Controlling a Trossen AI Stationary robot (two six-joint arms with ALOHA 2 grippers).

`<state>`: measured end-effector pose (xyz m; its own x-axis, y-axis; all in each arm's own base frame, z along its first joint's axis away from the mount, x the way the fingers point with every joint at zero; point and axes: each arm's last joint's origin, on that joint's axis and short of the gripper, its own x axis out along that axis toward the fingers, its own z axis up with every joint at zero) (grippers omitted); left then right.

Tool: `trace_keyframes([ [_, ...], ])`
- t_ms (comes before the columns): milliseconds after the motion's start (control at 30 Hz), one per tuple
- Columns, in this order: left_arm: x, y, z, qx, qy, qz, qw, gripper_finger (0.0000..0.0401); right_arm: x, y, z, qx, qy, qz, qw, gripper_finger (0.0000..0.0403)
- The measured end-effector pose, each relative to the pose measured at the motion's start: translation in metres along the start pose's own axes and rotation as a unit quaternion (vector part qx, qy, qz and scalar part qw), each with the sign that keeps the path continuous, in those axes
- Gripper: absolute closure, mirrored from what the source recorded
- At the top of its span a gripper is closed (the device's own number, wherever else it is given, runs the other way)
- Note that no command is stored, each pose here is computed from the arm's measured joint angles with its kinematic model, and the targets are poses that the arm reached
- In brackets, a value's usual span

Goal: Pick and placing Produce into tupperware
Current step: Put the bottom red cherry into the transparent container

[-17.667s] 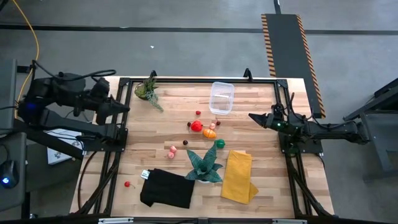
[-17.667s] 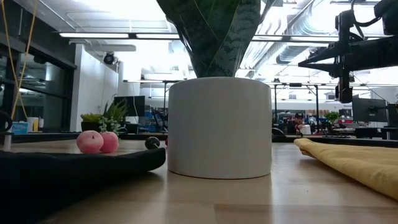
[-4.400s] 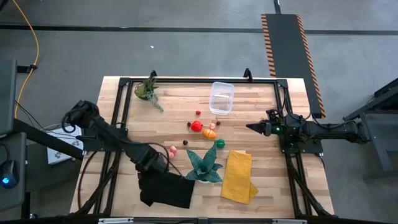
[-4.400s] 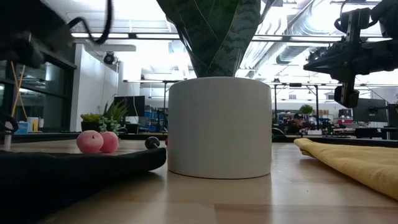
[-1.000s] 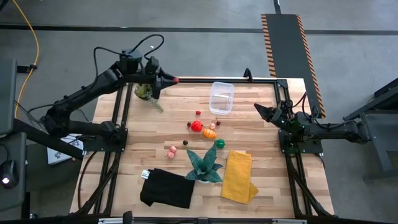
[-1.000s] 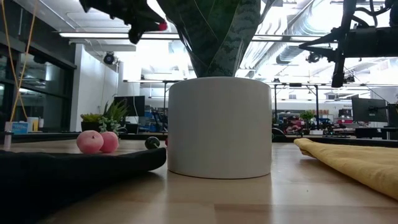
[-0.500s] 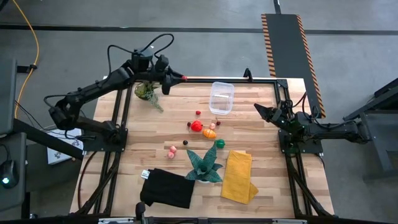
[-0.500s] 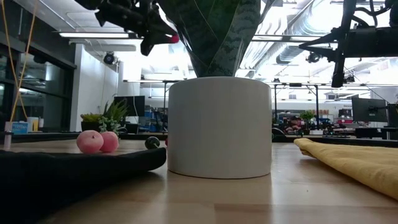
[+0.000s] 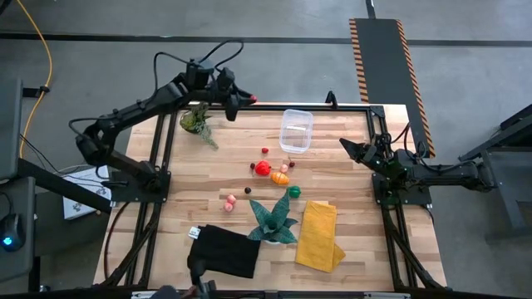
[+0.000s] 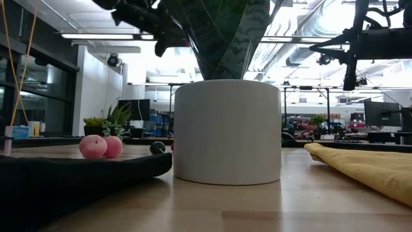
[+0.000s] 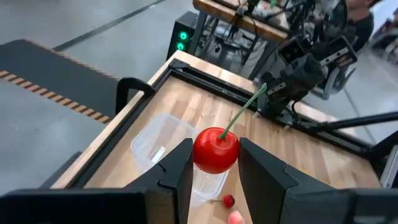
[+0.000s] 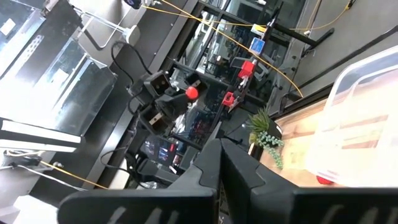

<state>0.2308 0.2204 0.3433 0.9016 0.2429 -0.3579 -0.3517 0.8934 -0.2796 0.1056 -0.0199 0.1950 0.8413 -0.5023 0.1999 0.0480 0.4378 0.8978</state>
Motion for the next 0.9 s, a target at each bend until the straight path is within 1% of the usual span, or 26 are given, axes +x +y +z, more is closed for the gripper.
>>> trace_keyframes([
  [67,0.008,-0.001,0.007,0.011,0.012,-0.001,1.000,0.0295,0.000,0.000,0.000,0.000,0.000,0.000,1.000,0.0403],
  [233,0.026,0.007,0.016,0.015,0.058,0.002,0.998,0.0295,0.000,0.000,0.000,0.004,0.001,0.001,1.000,0.0403],
  [367,0.036,0.012,0.020,0.017,0.068,0.004,0.998,0.0295,0.000,0.000,0.000,0.004,0.002,0.001,1.000,0.0403],
  [467,0.043,0.014,0.020,0.017,0.072,-0.008,0.997,0.0295,0.000,0.000,0.000,0.000,0.002,0.001,1.000,0.0403],
  [600,0.050,0.009,0.016,0.021,0.085,-0.019,0.996,0.0295,0.000,-0.001,-0.001,-0.002,0.004,-0.002,1.000,0.0403],
  [700,0.058,0.000,0.014,0.037,0.086,-0.035,0.995,0.0295,0.000,-0.003,-0.002,0.000,0.011,-0.015,1.000,0.0403],
  [900,0.065,-0.015,0.010,0.044,0.095,-0.054,0.993,0.0295,0.001,-0.007,-0.005,0.007,0.020,-0.033,0.999,0.0401],
])
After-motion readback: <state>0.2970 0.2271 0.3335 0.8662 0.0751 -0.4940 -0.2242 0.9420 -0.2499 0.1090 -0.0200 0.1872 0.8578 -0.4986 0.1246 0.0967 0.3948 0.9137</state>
